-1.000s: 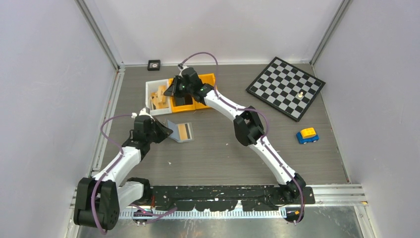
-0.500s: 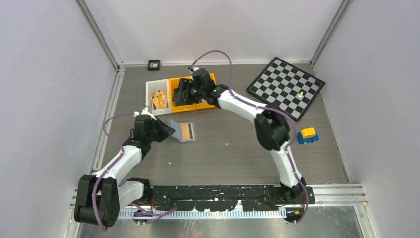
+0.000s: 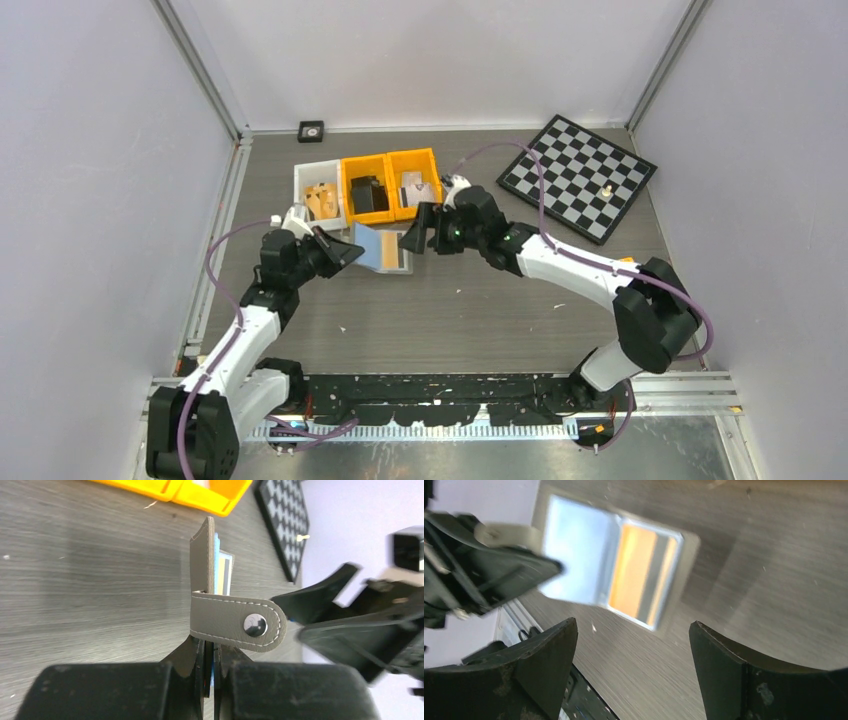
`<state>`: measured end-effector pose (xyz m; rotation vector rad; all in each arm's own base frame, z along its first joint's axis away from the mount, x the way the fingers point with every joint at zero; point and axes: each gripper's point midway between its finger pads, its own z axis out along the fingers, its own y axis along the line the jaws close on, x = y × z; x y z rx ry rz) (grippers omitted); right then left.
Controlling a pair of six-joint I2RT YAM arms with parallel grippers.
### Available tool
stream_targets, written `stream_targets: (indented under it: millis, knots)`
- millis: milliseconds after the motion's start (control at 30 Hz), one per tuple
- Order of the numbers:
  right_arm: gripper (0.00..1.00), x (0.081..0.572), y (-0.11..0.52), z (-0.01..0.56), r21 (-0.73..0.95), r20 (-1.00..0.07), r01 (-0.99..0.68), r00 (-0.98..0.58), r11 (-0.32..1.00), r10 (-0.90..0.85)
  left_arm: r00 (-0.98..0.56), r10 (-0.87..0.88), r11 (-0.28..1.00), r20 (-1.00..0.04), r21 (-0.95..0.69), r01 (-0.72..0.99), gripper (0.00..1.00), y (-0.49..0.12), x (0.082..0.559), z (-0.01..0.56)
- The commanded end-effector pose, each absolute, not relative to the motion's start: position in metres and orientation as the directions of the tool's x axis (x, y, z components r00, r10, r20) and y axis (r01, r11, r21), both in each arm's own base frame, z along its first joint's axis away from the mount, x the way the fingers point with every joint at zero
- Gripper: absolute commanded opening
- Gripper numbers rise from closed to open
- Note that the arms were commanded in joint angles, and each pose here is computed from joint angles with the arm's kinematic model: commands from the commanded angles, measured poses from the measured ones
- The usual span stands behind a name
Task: Take the credit cards out of the card holder
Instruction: Remove the credit card from the card holder.
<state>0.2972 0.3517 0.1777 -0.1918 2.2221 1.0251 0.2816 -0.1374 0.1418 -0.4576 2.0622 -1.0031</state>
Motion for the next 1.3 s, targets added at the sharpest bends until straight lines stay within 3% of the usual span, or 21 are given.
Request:
stream_targets:
  millis: [0, 267, 633, 900, 1000, 1033, 1167, 1267]
  knots:
    - [0.87, 0.302, 0.332, 0.203, 0.660, -0.678, -0.443, -0.698, 0.607, 0.229, -0.574, -0.631, 0.506, -0.521, -0.838, 0.204, 0.00, -0.156, 0.297, 0.208]
    - [0.87, 0.311, 0.311, 0.212, 0.813, -0.572, -0.438, -0.725, 0.384, 0.384, -0.607, -0.657, 0.312, -0.447, -0.894, 0.322, 0.00, -0.180, 0.314, 0.232]
    - [0.68, 0.313, 0.325, 0.198, 0.862, -0.500, -0.408, -0.780, 0.301, 0.375, -0.601, -0.648, 0.266, -0.467, -0.879, 0.396, 0.00, -0.188, 0.298, 0.233]
    - [0.16, 0.310, 0.329, 0.203, 0.869, -0.493, -0.421, -0.786, 0.261, 0.373, -0.612, -0.635, 0.268, -0.471, -0.878, 0.397, 0.00, -0.192, 0.298, 0.229]
    - [0.01, 0.310, 0.327, 0.204, 0.863, -0.502, -0.424, -0.781, 0.274, 0.372, -0.609, -0.629, 0.320, -0.483, -0.875, 0.364, 0.00, -0.189, 0.305, 0.217]
    - [0.01, 0.310, 0.326, 0.204, 0.861, -0.506, -0.425, -0.778, 0.280, 0.372, -0.608, -0.629, 0.356, -0.484, -0.875, 0.329, 0.00, -0.186, 0.308, 0.209]
    - [0.01, 0.315, 0.322, 0.198, 0.854, -0.510, -0.402, -0.771, 0.331, 0.381, -0.597, -0.632, 0.542, -0.494, -0.833, 0.116, 0.38, -0.161, 0.314, 0.171]
    - [0.00, 0.323, 0.313, 0.183, 0.823, -0.532, -0.358, -0.758, 0.441, 0.377, -0.523, -0.645, 0.620, -0.557, -0.782, 0.068, 0.52, -0.140, 0.314, 0.172]
